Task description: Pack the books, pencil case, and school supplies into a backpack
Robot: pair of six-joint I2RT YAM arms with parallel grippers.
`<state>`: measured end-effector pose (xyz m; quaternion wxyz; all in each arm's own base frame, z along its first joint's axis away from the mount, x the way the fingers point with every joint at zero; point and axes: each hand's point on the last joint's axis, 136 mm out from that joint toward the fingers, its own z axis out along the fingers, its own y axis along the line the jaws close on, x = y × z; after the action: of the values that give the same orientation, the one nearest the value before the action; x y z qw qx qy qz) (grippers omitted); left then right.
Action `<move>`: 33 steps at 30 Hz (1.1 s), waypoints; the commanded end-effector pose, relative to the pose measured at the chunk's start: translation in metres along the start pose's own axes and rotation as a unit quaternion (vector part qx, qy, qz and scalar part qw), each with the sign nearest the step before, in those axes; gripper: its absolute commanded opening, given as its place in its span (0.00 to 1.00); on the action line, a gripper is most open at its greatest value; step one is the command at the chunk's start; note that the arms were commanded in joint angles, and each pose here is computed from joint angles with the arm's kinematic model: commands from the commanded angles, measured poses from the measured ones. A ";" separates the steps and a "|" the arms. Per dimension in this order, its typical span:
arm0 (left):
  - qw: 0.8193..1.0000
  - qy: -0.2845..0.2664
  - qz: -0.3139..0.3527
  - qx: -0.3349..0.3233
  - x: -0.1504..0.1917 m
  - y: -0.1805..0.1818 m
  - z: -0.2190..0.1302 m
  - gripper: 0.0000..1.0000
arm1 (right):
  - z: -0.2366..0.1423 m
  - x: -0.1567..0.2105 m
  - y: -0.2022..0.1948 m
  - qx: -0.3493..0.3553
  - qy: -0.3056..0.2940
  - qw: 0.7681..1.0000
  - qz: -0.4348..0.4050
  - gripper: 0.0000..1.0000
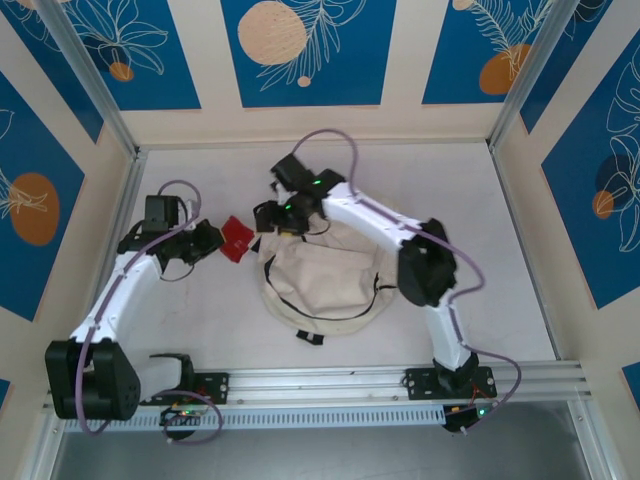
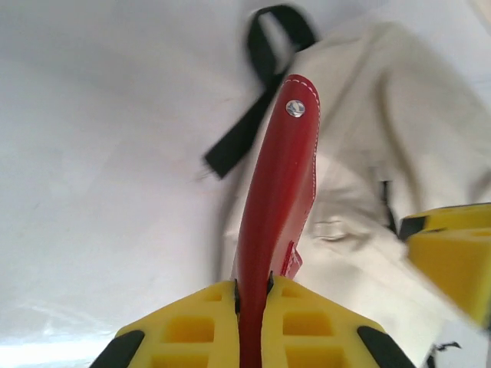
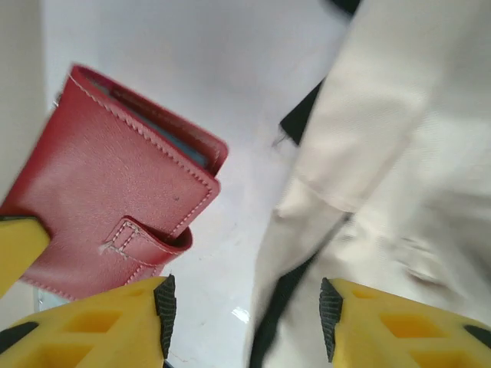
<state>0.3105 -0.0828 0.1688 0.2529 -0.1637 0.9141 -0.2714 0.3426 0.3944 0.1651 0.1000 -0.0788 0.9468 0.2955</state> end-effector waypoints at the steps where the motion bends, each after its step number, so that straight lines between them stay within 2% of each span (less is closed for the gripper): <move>1: 0.999 0.006 0.018 0.049 0.004 -0.038 -0.009 0.03 | -0.028 0.000 -0.059 0.070 -0.025 0.997 0.019 0.56; 5: 0.993 0.028 0.034 0.107 0.018 -0.084 0.005 0.03 | -0.047 0.013 -0.115 0.115 -0.024 0.992 0.037 0.57; 9: 0.989 0.058 0.045 0.127 0.037 -0.113 0.026 0.03 | -0.047 0.017 -0.131 0.131 -0.003 0.991 -0.030 0.59; 14: 0.992 0.072 0.036 0.095 0.046 -0.107 0.041 0.03 | -0.027 0.009 -0.125 0.162 0.013 0.979 -0.124 0.67; 18: 0.992 0.083 0.027 0.090 0.054 -0.100 0.043 0.03 | -0.015 0.002 -0.137 0.211 0.024 0.968 -0.132 0.65; 21: 0.992 0.093 0.025 0.086 0.060 -0.096 0.042 0.03 | -0.012 0.001 -0.152 0.249 0.033 0.959 -0.130 0.59; 25: 0.989 0.115 0.023 0.092 0.070 -0.096 0.044 0.04 | -0.017 -0.002 -0.162 0.277 0.038 0.951 -0.135 0.29; 27: 0.987 0.125 0.025 0.100 0.076 -0.099 0.044 0.03 | -0.025 -0.010 -0.157 0.277 0.025 0.951 -0.137 0.17; 29: 0.983 0.139 0.030 0.114 0.083 -0.105 0.044 0.03 | -0.036 -0.020 -0.141 0.259 0.003 0.955 -0.141 0.11; 33: 0.975 0.162 0.041 0.147 0.097 -0.121 0.045 0.03 | -0.063 -0.040 -0.106 0.203 -0.043 0.968 -0.140 0.08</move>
<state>0.2868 -0.2214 0.1660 0.1563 -0.0657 0.9098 -0.3789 0.3819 0.2740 0.1163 0.1418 -0.1861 0.9709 0.0505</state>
